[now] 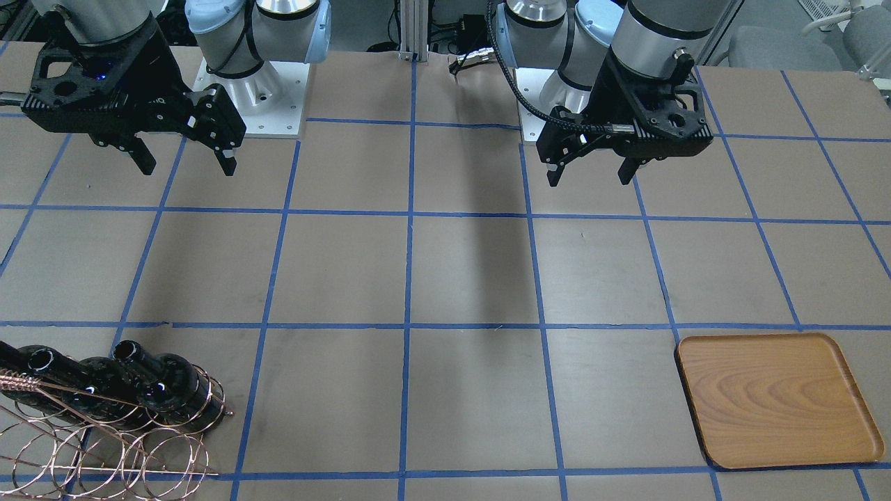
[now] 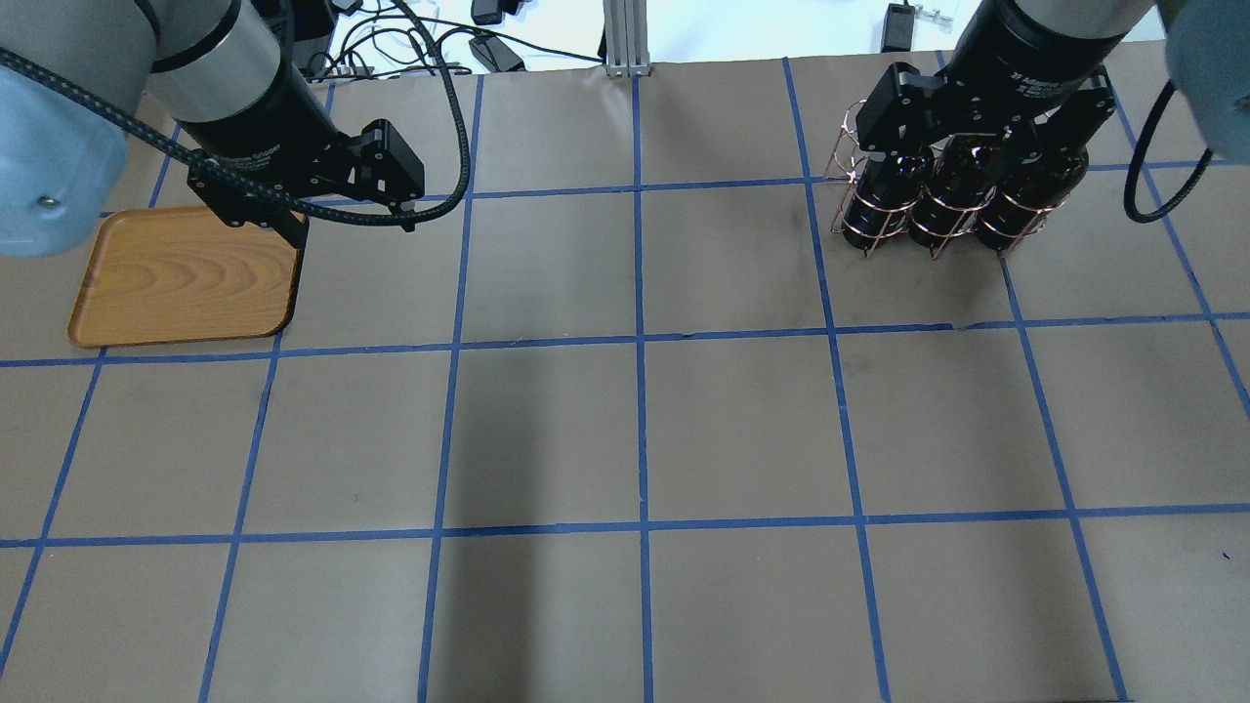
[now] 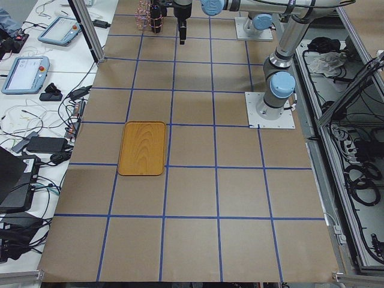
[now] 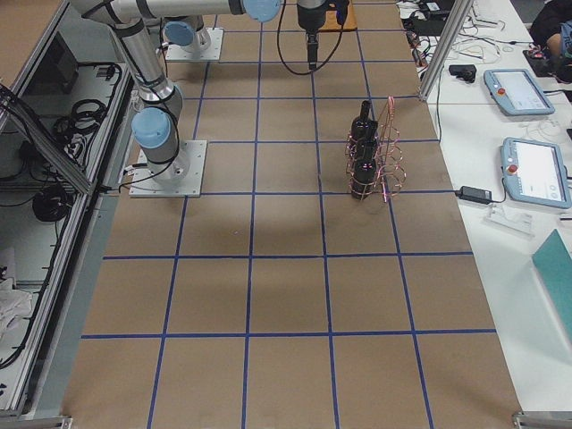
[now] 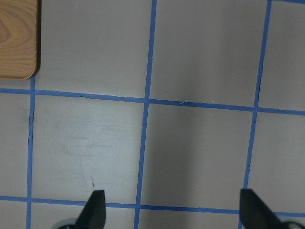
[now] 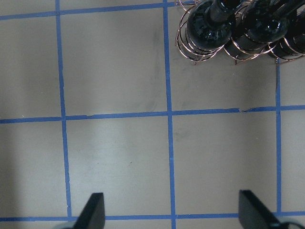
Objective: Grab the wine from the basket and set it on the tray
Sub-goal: 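Lower the right gripper onto the neck of a dark wine bottle in the rack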
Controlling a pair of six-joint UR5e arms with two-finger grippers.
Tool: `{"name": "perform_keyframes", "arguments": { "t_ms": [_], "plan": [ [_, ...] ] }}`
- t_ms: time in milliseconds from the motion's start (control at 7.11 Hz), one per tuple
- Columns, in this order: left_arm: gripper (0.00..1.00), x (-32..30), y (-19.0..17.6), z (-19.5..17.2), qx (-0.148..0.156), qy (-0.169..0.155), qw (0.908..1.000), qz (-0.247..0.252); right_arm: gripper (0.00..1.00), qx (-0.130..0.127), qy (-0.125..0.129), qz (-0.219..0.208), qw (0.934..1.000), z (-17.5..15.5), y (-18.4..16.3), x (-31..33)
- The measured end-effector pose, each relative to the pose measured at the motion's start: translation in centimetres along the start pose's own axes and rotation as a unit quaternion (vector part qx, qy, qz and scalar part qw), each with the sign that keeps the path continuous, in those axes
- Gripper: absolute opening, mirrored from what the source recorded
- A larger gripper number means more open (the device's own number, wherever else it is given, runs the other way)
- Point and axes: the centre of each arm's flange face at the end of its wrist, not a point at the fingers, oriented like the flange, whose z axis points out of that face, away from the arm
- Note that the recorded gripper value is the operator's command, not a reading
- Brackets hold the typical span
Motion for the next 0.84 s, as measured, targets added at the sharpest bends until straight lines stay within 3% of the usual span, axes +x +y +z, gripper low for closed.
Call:
{"name": "perform_keyframes", "arguments": {
  "t_ms": [844],
  "plan": [
    [1.00,0.00,0.01,0.03,-0.001,0.000,1.0000,0.000,1.00,0.004,0.009,-0.001,1.0000,-0.22,-0.07,0.75]
  ]
}}
